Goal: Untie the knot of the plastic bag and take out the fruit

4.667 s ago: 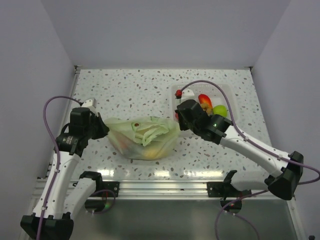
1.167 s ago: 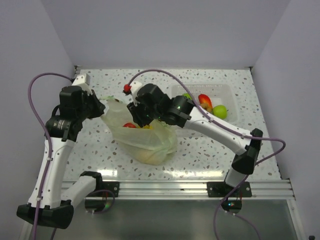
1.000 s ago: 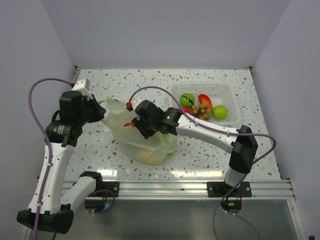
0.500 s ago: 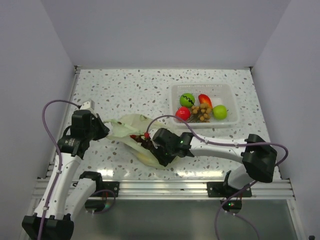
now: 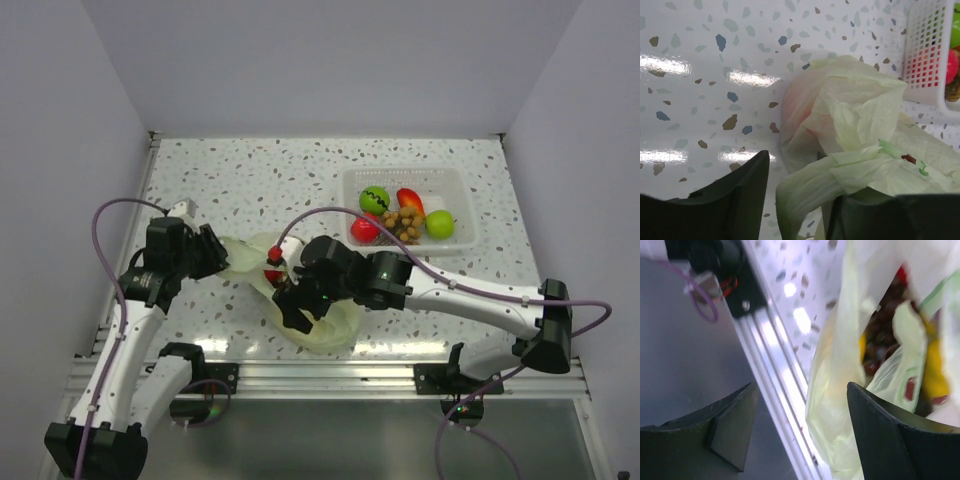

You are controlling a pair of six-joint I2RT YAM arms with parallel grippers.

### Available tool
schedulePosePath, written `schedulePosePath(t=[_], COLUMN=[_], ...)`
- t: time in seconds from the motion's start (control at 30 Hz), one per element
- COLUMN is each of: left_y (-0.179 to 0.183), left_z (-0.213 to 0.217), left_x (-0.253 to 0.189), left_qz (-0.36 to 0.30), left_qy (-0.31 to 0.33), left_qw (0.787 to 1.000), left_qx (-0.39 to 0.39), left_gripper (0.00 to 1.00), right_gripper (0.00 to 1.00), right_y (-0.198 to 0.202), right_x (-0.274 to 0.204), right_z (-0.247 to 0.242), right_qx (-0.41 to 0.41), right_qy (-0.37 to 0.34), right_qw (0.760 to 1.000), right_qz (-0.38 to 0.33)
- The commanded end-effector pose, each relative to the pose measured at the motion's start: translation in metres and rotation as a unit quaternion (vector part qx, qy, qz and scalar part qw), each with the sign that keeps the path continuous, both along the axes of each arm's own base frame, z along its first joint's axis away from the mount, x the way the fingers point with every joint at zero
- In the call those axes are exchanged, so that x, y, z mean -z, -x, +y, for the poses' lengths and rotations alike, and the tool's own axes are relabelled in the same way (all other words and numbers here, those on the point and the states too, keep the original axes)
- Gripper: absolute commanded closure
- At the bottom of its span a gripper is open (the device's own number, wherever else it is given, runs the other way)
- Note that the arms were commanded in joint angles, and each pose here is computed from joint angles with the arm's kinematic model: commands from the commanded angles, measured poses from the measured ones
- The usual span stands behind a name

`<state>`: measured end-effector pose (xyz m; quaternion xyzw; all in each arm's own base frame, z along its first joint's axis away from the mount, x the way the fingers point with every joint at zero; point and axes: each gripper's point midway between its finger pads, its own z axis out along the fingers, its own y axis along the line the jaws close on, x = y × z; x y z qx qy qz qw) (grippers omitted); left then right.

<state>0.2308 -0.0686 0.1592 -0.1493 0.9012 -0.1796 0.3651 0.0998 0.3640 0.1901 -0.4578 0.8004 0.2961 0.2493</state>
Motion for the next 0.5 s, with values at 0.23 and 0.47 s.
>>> schedulePosePath(t=[0.23, 0.47], left_y=[0.002, 0.008], left_z=[-0.013, -0.032], left_x=[-0.065, -0.066], left_qz=[-0.072, -0.094], left_qy=[0.002, 0.039], left_qw=[0.995, 0.988], left_qx=[0.069, 0.116], left_gripper=[0.09, 0.01], right_gripper=[0.34, 0.45], right_y=[-0.1, -0.159], right_x=[-0.054, -0.039], right_z=[0.021, 0.037], right_qx=[0.146, 0.201], right_qy=[-0.024, -0.024], right_qw=[0.98, 0.969], right_qz=[-0.134, -0.14])
